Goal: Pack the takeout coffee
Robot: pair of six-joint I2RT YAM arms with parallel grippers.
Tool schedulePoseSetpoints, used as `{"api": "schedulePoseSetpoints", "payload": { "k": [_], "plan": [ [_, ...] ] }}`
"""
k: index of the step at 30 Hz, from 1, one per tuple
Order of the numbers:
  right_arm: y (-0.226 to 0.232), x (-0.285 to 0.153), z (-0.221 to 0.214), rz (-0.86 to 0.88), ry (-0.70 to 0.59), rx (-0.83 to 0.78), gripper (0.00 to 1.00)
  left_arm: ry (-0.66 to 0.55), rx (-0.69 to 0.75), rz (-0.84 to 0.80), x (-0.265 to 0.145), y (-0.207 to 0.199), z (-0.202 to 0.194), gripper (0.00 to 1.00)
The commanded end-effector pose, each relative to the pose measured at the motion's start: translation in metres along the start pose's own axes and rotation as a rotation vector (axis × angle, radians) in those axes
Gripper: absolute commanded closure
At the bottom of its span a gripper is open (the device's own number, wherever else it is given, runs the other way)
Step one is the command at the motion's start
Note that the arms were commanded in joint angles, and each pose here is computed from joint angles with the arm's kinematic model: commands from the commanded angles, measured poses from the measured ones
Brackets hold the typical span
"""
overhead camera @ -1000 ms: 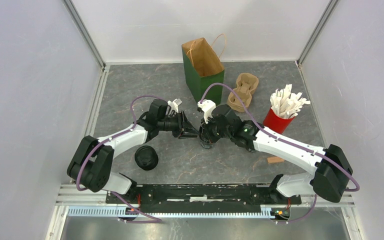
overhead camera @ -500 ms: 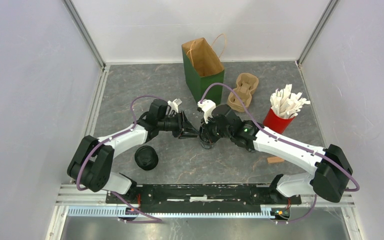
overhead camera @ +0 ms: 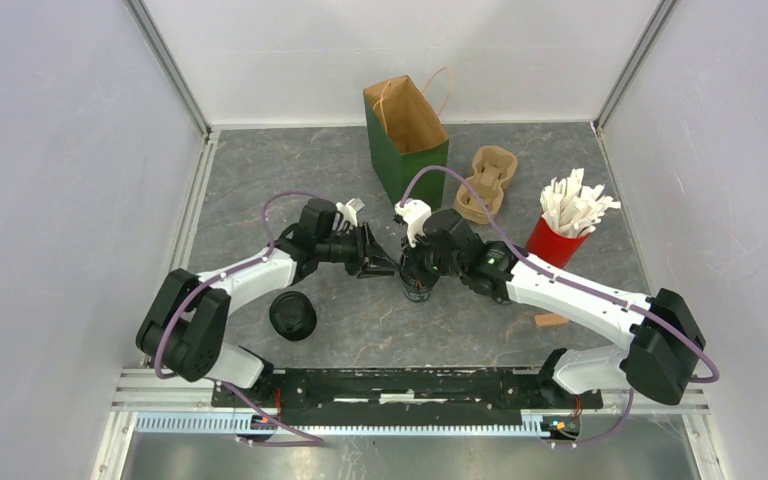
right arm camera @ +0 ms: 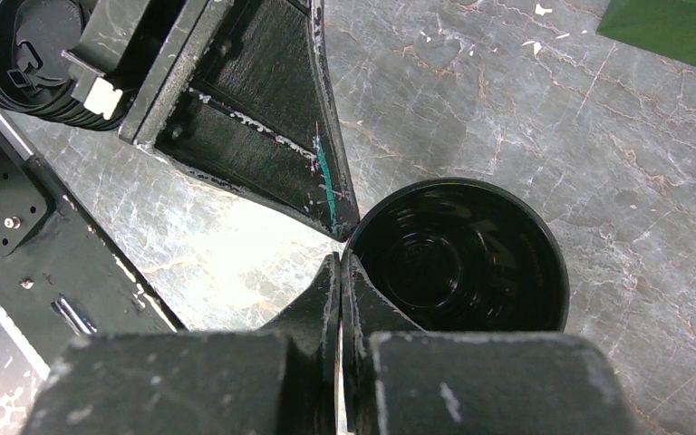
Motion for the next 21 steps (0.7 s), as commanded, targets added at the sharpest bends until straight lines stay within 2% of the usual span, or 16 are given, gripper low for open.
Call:
{"api": "schedulePoseSetpoints", "payload": {
  "k": [1, 16, 17, 19, 21],
  "plan": [
    [0.006, -0.005, 0.026, 0.017, -0.111, 0.003, 1.00, 0.004, 0.010, 0.007, 0.005, 0.002, -0.001, 0.63],
    [0.005, -0.012, 0.035, -0.004, -0.149, -0.004, 1.00, 0.015, 0.010, 0.019, 0.010, 0.005, -0.003, 0.63],
    [0.003, -0.013, 0.031, -0.013, -0.129, -0.006, 0.95, 0.016, 0.011, 0.018, 0.010, 0.005, -0.003, 0.63],
    [0.002, -0.013, 0.018, -0.026, -0.077, -0.015, 0.80, 0.016, 0.011, 0.015, 0.009, 0.004, -0.004, 0.63],
    [0.000, -0.014, 0.012, -0.052, -0.051, -0.043, 0.72, 0.014, 0.015, 0.012, 0.009, 0.003, -0.004, 0.63]
  ]
}}
Point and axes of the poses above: each gripper's point midway between its finger pads, its own x axis out along the fingers, its own y axis along the line the jaws close on, z = x × y, the point moved 1 cm from there along -x, back along the fingers, and after that the axes turned 12 degrees about -x, right-handed, at the moved point
